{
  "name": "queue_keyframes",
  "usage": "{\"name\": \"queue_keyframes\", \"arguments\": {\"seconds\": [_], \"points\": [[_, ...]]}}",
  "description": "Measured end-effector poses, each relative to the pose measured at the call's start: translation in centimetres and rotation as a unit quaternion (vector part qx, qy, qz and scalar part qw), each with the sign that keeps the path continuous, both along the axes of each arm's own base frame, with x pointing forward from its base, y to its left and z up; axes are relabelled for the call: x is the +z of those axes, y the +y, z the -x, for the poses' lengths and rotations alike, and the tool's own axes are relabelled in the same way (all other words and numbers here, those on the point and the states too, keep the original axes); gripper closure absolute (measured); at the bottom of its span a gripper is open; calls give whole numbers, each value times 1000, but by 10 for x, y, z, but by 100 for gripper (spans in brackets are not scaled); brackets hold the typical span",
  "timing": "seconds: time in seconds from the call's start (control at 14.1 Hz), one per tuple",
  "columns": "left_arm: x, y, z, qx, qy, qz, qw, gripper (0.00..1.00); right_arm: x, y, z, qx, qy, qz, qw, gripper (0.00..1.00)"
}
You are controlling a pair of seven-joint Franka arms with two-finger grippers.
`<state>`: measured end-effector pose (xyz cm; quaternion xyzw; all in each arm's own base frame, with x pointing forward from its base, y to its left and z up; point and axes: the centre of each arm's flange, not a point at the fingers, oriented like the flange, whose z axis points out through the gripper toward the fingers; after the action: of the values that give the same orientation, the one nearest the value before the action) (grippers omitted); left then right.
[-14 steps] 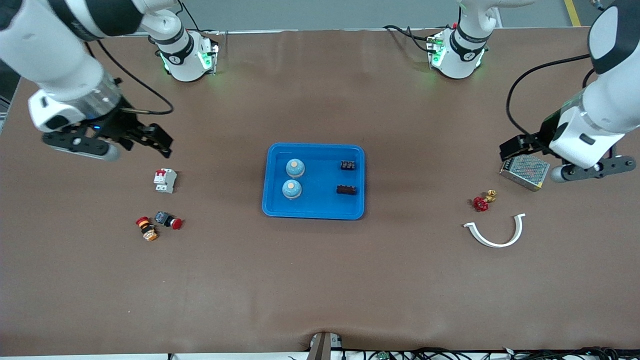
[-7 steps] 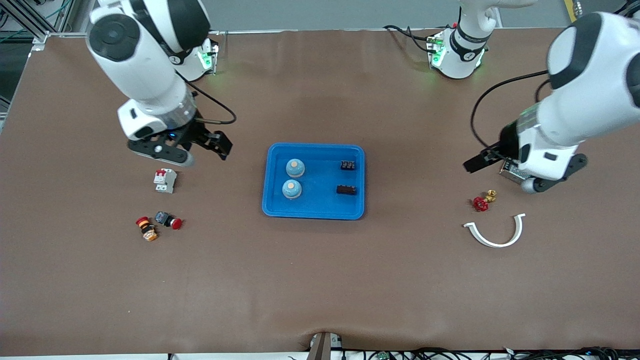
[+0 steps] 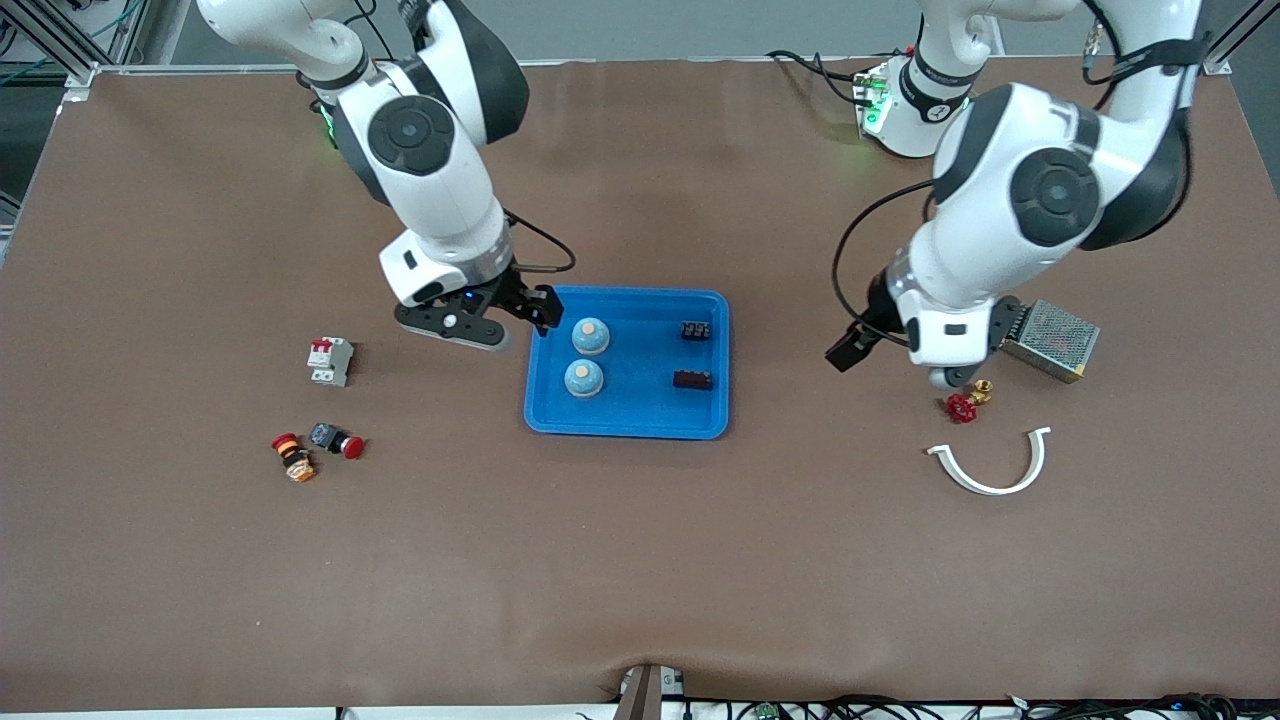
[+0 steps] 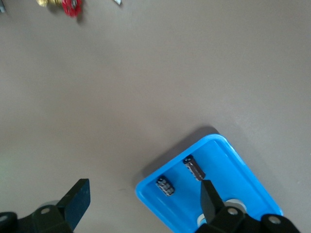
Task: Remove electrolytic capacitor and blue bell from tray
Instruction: 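Move the right gripper to a bell while the left gripper reaches a capacitor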
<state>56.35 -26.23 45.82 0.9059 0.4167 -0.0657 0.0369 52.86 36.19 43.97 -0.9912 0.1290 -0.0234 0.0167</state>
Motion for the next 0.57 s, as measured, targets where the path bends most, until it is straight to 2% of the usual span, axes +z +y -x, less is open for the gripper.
{"name": "queue_keyframes", "arguments": {"seconds": [0.57], "points": [[-52, -84, 62, 110, 0, 9, 994, 0, -111, 42, -7, 25, -1, 3, 1000, 0]]}}
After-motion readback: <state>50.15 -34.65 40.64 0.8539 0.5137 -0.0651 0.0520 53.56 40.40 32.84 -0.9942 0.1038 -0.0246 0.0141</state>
